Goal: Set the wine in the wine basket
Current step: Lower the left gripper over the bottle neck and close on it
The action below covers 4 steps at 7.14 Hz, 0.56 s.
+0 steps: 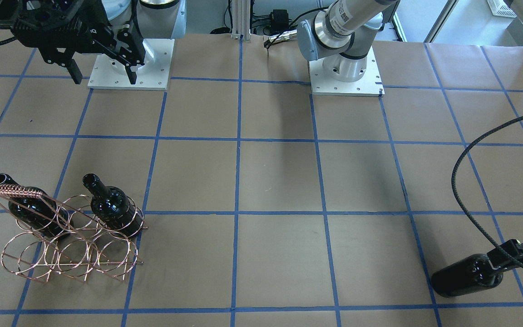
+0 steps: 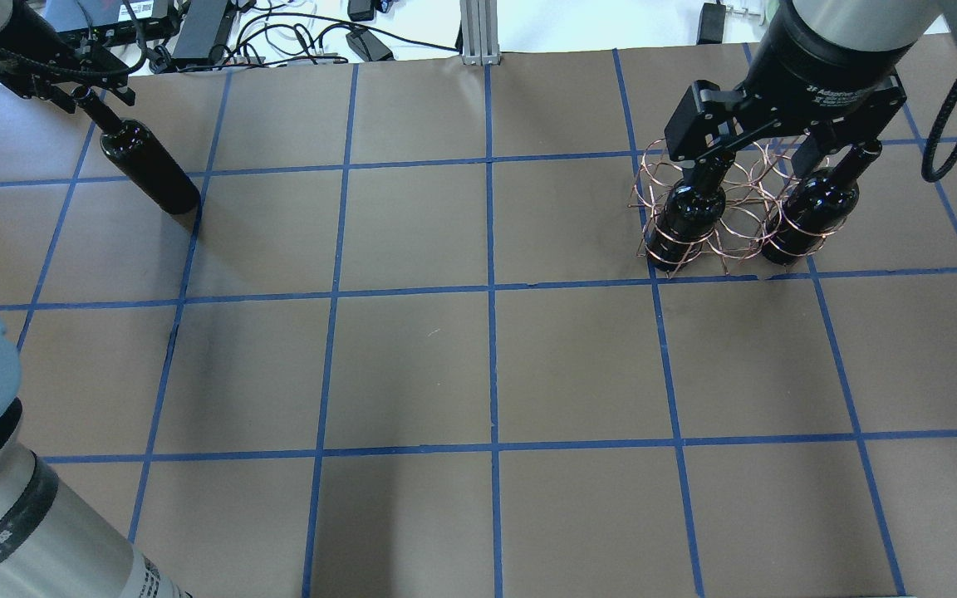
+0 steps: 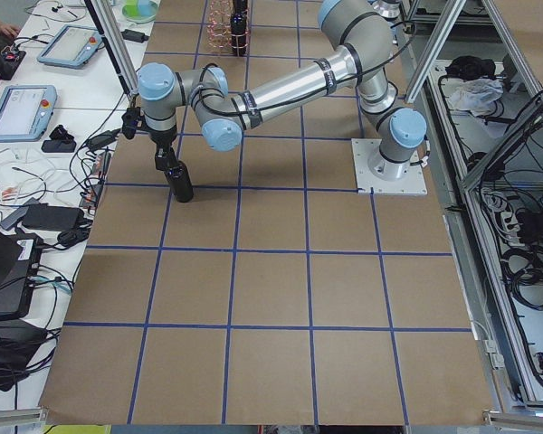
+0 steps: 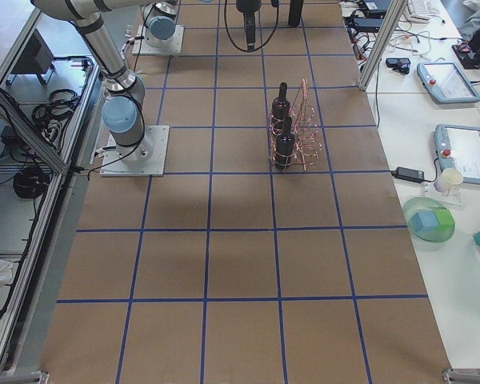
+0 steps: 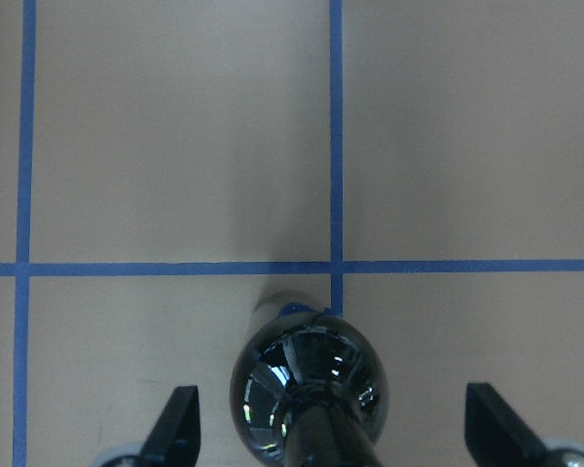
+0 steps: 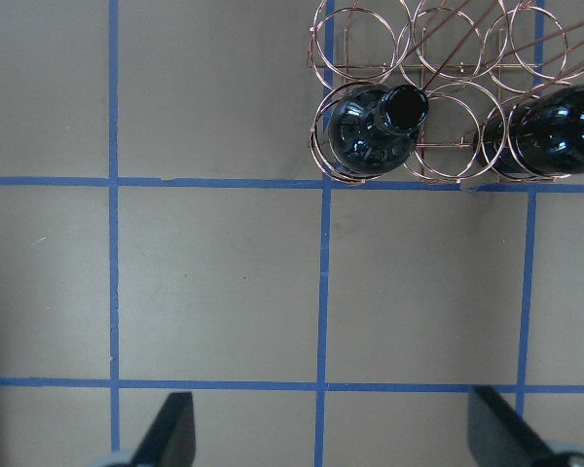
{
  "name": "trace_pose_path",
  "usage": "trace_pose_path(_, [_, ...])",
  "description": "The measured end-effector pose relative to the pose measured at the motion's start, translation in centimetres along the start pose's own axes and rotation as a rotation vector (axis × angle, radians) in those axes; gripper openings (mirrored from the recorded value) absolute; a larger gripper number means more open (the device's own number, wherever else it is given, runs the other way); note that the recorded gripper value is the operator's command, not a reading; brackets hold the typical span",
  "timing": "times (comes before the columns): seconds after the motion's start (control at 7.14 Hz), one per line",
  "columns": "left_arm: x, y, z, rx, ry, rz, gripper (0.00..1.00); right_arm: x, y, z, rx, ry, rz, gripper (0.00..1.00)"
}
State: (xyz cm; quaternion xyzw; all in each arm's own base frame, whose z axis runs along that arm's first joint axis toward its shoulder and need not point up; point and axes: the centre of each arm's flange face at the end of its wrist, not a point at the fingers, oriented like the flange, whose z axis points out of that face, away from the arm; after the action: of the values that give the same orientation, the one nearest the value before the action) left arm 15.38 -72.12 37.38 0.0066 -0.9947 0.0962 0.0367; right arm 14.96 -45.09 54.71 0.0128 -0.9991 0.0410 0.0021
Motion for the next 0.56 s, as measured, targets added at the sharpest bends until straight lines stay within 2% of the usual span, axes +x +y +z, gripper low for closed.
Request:
trace_pose_path(0.28, [-0.01,0.10,0.34,-0.007,0.002,0.002,0.67,0.00,-0.05,0.04,0.000,0.000,0.001,1.00])
trace_pose_path(0.42, [-0.02,0.15,0.45,-0.011,0.003,0.002,0.64,0.00,-0.05,0.03,0.000,0.000,0.001,1.00])
trace_pose_path(0.56, [-0.02,0.20,0.51,-0.014,0.003,0.002,0.47,0.00,-0.05,0.03,0.000,0.000,0.001,1.00])
